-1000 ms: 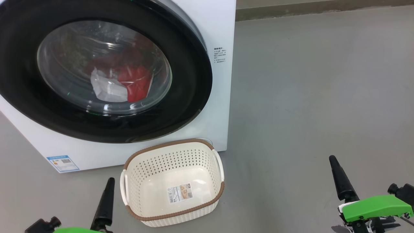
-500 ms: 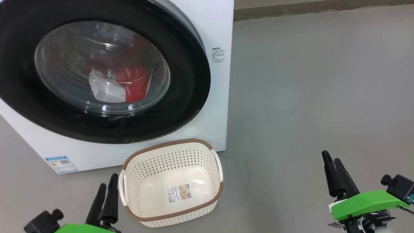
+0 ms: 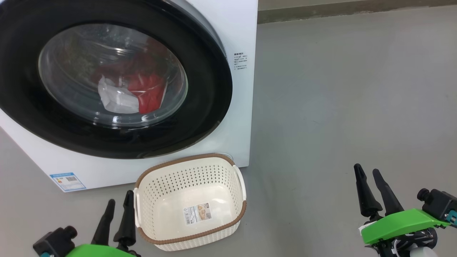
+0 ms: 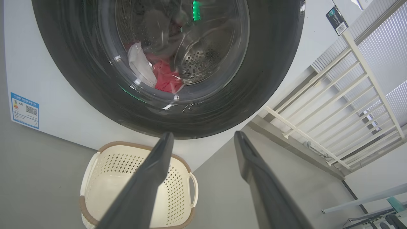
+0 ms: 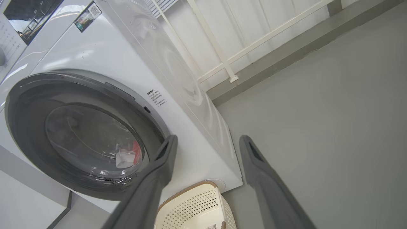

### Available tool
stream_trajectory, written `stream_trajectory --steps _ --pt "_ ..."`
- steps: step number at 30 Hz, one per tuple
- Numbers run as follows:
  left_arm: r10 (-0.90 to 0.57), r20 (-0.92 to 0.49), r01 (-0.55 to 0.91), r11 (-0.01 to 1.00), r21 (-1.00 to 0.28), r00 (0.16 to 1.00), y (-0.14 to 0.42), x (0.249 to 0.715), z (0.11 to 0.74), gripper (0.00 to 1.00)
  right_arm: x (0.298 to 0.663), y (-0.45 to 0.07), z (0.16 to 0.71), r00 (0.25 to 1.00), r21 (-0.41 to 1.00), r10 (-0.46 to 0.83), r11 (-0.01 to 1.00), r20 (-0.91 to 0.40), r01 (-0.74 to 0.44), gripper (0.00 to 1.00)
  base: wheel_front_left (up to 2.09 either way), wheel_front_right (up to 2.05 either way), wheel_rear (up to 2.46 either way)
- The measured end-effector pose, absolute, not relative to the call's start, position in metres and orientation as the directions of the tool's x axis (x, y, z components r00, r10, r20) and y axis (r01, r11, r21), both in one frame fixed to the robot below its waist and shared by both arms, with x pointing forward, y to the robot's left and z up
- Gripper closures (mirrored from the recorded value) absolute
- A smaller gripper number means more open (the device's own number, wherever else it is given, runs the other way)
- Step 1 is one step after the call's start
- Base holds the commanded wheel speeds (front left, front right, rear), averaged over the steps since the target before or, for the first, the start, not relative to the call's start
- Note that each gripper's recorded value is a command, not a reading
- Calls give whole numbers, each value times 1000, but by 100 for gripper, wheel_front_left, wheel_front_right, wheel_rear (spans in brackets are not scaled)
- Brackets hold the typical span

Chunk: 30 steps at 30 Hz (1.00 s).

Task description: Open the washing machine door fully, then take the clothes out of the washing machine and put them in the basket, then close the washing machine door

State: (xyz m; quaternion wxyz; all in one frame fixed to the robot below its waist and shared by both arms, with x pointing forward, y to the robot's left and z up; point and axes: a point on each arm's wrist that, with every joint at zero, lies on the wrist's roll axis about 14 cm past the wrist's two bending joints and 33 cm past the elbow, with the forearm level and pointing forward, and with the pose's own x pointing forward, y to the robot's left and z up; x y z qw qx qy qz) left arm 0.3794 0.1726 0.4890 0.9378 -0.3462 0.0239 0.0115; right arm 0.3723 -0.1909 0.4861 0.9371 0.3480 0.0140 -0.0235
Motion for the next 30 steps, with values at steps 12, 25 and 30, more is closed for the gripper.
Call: stream_trajectory --steps 12,25,30 --pt "-5 5 7 844 -536 1000 169 386 503 0 379 -189 502 999 548 -27 836 19 12 0 0 0 0" --pt "-14 70 41 911 -409 997 166 392 519 0 380 -188 513 998 427 -15 904 66 -14 0 0 0 0" --pt "-17 83 45 933 -357 996 165 392 522 0 380 -187 518 996 370 -9 929 88 -24 0 0 0 0"
